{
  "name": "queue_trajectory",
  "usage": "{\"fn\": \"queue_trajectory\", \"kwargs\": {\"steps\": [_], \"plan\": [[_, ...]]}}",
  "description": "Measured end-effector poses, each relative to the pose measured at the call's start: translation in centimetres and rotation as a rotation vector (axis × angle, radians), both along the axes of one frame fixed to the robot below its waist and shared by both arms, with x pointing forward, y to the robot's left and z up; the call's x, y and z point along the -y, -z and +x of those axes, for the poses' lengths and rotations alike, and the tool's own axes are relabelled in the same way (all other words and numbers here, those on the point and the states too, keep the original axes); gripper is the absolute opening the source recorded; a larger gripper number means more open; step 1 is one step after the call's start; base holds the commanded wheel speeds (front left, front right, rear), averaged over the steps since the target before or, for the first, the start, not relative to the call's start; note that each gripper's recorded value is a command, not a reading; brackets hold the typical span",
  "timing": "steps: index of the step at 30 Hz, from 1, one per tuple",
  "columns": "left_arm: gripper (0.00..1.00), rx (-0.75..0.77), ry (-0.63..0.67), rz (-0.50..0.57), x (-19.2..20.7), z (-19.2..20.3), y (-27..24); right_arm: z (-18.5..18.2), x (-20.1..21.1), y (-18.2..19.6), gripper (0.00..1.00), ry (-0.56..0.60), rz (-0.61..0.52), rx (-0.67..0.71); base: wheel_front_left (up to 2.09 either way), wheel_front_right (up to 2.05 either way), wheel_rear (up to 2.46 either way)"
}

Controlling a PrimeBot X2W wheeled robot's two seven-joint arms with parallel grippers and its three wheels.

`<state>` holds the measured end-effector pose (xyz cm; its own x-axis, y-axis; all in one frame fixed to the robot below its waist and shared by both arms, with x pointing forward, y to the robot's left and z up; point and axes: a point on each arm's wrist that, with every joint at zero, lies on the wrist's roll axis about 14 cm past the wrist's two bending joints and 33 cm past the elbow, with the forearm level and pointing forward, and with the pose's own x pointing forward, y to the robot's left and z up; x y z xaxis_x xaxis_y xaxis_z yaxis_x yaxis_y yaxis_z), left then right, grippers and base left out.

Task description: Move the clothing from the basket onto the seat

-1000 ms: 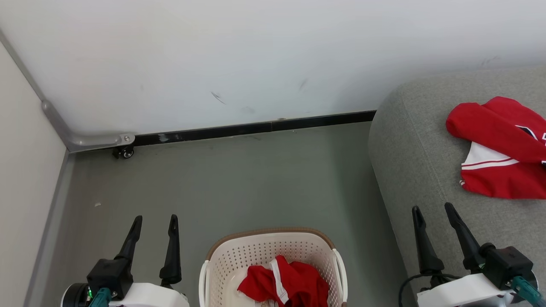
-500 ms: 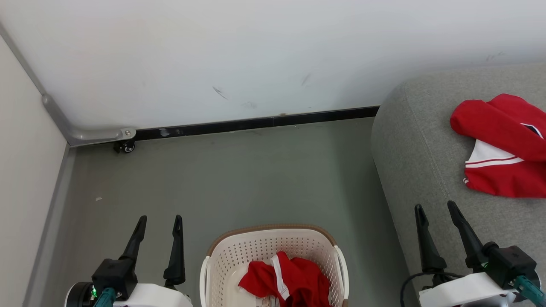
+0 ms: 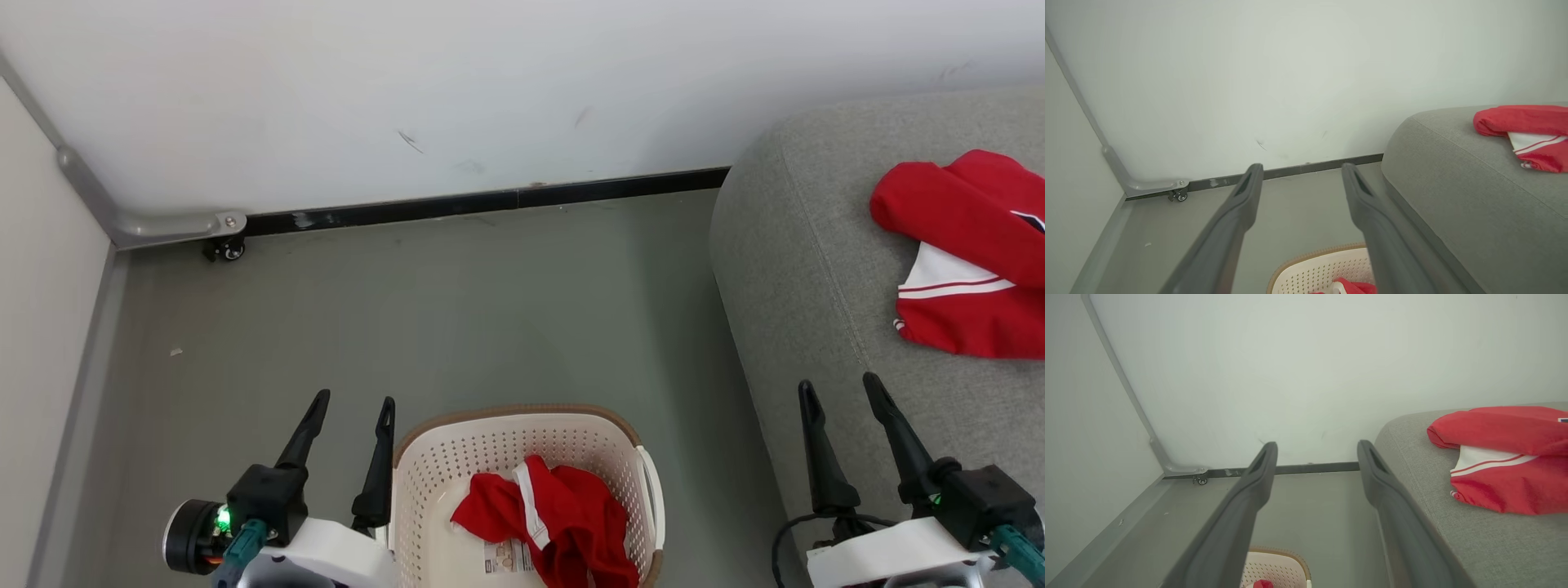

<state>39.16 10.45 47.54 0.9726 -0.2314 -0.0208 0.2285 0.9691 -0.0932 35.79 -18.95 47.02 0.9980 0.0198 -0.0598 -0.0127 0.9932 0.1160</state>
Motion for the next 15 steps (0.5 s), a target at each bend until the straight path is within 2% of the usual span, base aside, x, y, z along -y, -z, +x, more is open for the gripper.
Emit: {"fn": "queue_trajectory", "kwargs": {"steps": [15], "plan": [[1.00,-0.115,0.170,0.077,4.3,2.3,4.7,0.8,2.1,0.7,1.00,0.055,-0.052,-0.020,0.00,0.00,0.00]]}}
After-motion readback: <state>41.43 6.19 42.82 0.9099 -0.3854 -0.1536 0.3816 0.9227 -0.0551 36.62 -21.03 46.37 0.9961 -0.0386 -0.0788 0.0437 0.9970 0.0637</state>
